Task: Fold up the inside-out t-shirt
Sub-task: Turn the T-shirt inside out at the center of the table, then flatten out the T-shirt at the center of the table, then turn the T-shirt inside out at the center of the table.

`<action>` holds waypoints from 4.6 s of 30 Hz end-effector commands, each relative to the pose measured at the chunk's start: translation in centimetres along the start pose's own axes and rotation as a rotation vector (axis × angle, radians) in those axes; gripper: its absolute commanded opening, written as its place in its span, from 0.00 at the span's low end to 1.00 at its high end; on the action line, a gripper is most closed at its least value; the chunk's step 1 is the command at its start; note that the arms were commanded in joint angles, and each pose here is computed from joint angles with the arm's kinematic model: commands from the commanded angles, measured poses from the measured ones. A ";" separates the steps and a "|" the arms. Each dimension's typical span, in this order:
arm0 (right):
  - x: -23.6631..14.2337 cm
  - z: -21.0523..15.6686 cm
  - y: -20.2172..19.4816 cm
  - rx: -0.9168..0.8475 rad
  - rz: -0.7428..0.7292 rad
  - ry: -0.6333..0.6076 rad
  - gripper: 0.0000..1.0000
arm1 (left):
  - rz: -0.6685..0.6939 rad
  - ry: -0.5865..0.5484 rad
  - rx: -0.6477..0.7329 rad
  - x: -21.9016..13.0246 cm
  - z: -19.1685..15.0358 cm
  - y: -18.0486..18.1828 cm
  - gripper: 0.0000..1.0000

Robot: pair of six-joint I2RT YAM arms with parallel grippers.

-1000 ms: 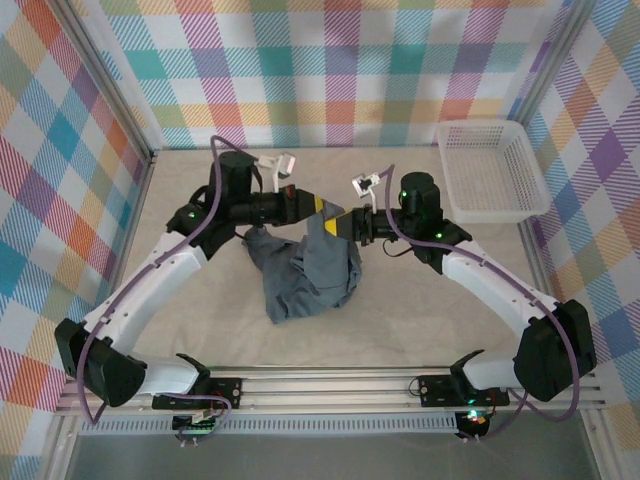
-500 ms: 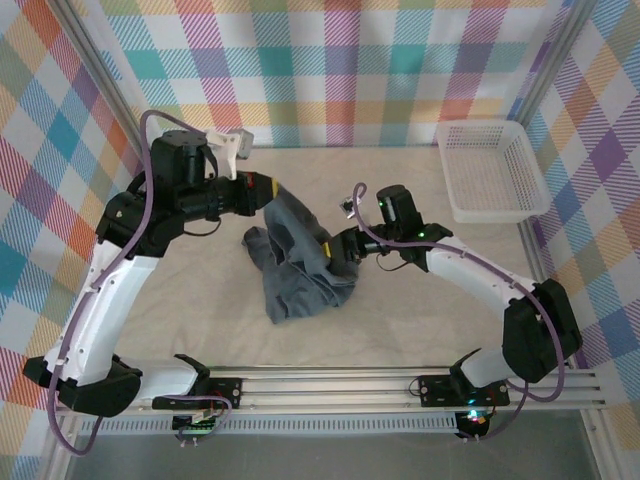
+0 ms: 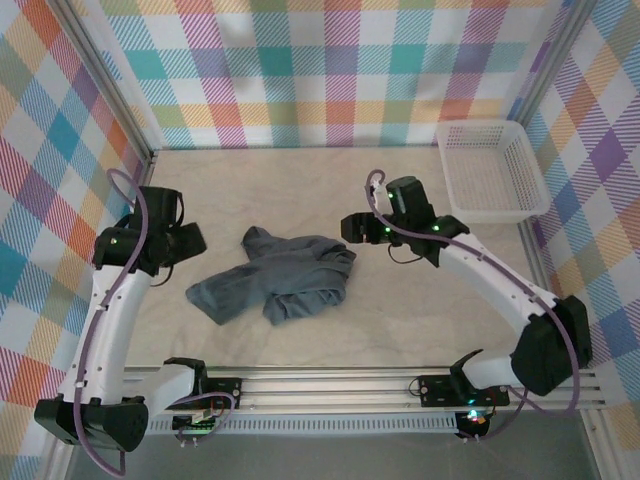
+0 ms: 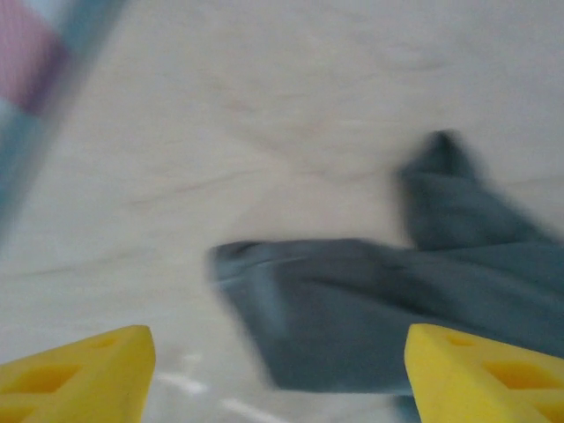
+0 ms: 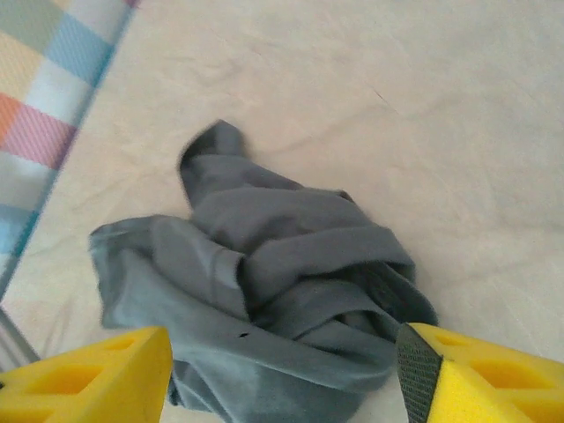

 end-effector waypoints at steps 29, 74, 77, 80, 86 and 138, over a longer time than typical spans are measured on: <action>4.7 -0.5 -4.0 0.429 0.127 0.174 0.00 | -0.441 0.534 0.544 12.7 -5.0 -25.5 0.00; 13.3 -3.8 3.0 0.076 0.076 0.443 0.61 | -0.177 0.533 0.360 16.4 -9.2 -14.0 0.93; 12.7 -3.4 3.2 0.074 0.088 0.412 0.18 | -0.140 0.522 0.362 18.2 -9.3 -14.4 0.66; 10.2 -3.3 1.7 0.103 0.021 0.339 0.00 | -0.202 0.514 0.310 17.7 -8.0 -14.7 0.00; 5.4 -10.7 -2.5 0.128 -0.021 0.300 0.00 | -0.637 0.479 0.161 10.6 -3.4 -16.6 0.00; 0.7 3.0 4.7 0.085 0.572 -0.166 0.00 | -0.729 0.219 0.176 0.9 -6.6 -13.6 0.52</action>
Point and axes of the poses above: each hand's point on the last joint's axis, 136 mm out from that joint toward the fingers, its own x axis out along the fingers, its own y axis along the line the jaws close on, z = x × y, the point moved 9 cm from there along -x, back along the fingers, and after that the axes turned 6 degrees about -x, right-handed, at the moved point
